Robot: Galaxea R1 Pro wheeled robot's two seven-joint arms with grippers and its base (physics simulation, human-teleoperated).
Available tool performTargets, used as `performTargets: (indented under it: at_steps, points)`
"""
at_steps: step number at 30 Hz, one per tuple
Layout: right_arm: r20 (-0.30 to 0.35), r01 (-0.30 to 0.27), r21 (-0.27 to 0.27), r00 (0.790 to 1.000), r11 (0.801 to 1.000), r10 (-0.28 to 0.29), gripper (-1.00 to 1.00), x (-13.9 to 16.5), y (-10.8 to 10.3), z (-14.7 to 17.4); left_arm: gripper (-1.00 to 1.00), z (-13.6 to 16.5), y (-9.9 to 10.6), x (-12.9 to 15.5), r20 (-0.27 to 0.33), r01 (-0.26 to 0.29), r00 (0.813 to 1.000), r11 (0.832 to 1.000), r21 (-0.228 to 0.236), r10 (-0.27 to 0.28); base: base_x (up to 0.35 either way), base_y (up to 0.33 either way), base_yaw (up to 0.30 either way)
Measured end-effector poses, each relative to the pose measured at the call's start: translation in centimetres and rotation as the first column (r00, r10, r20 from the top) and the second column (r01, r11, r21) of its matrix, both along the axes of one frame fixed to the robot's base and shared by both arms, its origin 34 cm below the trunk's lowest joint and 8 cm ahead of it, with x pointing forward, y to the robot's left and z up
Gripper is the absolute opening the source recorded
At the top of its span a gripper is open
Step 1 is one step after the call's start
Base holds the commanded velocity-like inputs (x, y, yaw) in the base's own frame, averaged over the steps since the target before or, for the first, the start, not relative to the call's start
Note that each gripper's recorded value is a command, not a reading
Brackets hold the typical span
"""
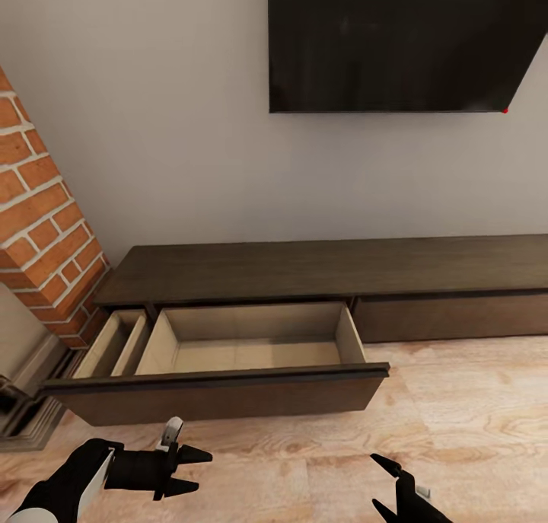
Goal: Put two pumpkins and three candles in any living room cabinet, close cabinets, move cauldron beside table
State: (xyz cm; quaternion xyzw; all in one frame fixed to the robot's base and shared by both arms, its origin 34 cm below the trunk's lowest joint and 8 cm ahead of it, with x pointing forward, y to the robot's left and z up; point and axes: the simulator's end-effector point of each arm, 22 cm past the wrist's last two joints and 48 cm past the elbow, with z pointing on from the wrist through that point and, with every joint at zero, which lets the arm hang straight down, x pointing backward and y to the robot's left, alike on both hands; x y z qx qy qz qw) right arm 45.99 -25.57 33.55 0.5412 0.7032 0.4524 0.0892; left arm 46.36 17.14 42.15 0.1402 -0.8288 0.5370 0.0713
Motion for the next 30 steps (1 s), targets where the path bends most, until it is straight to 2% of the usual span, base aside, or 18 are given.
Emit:
performTargets:
  at_steps: [3,11,14,17,21,29,30]
  points:
    - [-0.002,0.002,-0.012,1.000,1.000,-0.002,1.00,0.0,-0.1,0.4,1.00,0.7,0.0,0.2,0.001,0.000,1.000,1.000,0.001,0.000,0.000,0.000,0.000]
    - [-0.034,0.064,-0.119,0.997,0.991,-0.069,1.00,-1.3,-1.5,-0.4,1.00,2.3,0.1,0.6,0.000,-0.002,1.000,1.000,0.003,0.002,0.000,0.000,0.000]
    - [-0.067,0.070,-0.132,0.995,0.989,-0.080,1.00,-2.3,-1.8,-0.6,1.00,3.0,0.1,0.7,0.000,-0.001,1.000,1.000,0.003,0.001,0.000,0.000,0.000]
    - [-0.129,0.068,-0.142,0.988,0.988,-0.086,1.00,-4.3,-2.1,-1.2,1.00,3.6,0.1,0.8,-0.001,0.001,1.000,1.000,0.005,-0.001,-0.045,0.000,0.000]
    - [-0.160,0.062,-0.152,0.983,0.986,-0.086,1.00,-5.0,-2.2,-0.9,1.00,4.4,0.2,1.0,0.001,-0.001,1.000,1.000,0.007,0.001,-0.218,0.000,0.000]
    - [-0.239,0.014,-0.195,0.969,0.981,-0.061,1.00,-6.4,-2.6,-0.5,1.00,5.1,0.7,1.1,-0.005,0.007,1.000,0.998,0.058,-0.007,-0.211,0.000,0.000]
    - [-0.251,0.005,-0.219,0.966,0.976,-0.061,1.00,-6.6,-2.9,-0.6,1.00,5.0,0.9,1.0,-0.008,0.011,1.000,0.997,0.074,-0.010,-0.044,0.000,0.000]
